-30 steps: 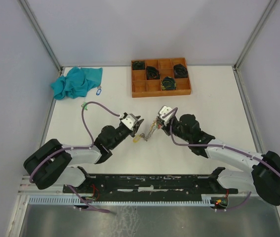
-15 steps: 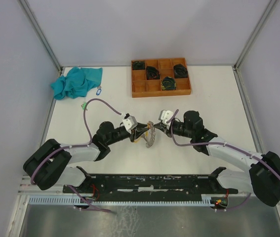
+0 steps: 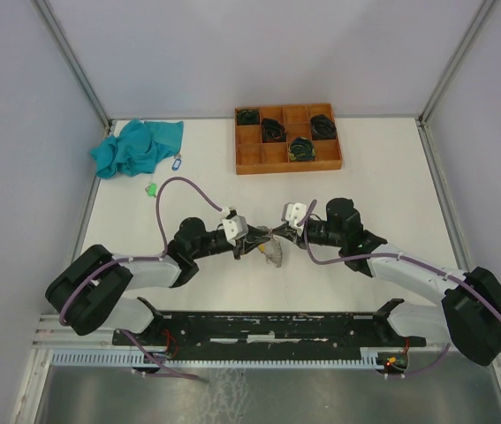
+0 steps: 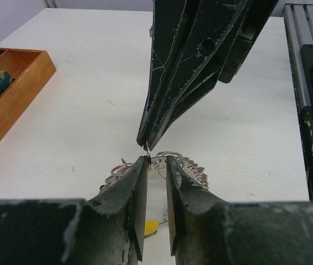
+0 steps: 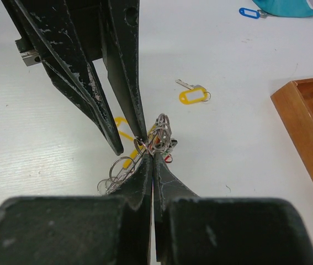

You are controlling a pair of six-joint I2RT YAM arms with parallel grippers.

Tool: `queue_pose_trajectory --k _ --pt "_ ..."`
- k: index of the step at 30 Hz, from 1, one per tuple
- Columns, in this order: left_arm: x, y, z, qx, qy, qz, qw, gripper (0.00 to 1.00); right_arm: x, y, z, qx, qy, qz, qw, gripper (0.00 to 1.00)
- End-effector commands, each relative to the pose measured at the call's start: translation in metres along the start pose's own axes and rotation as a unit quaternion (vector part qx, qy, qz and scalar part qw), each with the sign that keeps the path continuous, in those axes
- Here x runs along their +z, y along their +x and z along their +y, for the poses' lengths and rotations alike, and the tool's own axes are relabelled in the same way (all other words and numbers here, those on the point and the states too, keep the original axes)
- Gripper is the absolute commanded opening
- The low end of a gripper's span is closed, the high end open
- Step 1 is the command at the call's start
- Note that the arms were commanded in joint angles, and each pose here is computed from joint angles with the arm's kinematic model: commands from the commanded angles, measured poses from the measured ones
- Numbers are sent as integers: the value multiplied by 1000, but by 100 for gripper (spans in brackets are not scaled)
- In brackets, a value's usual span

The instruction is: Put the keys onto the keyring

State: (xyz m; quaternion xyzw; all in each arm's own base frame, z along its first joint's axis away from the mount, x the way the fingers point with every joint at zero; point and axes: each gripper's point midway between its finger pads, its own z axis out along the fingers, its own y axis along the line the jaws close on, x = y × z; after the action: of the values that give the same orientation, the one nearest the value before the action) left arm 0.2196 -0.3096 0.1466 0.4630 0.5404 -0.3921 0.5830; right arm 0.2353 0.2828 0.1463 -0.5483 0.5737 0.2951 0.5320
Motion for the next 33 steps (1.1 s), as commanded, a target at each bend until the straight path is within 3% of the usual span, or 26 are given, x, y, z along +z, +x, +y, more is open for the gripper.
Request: queue_pose_trajectory --k 1,20,22,27,33 --pt "3 -13 4 48 6 -24 999 26 2 -27 -10 -34 3 -41 999 1" --pt "7 -10 10 42 -5 -19 999 7 2 -29 0 -26 -23 -44 998 1" --pt "6 -10 9 44 -3 -20 999 3 2 -25 2 -22 -32 -33 999 5" --pt "4 -4 6 71 7 -13 997 3 -6 -14 5 -20 -38 12 999 19" --pt "-3 -1 2 118 18 -6 993 3 -22 -12 6 -47 -29 24 998 37"
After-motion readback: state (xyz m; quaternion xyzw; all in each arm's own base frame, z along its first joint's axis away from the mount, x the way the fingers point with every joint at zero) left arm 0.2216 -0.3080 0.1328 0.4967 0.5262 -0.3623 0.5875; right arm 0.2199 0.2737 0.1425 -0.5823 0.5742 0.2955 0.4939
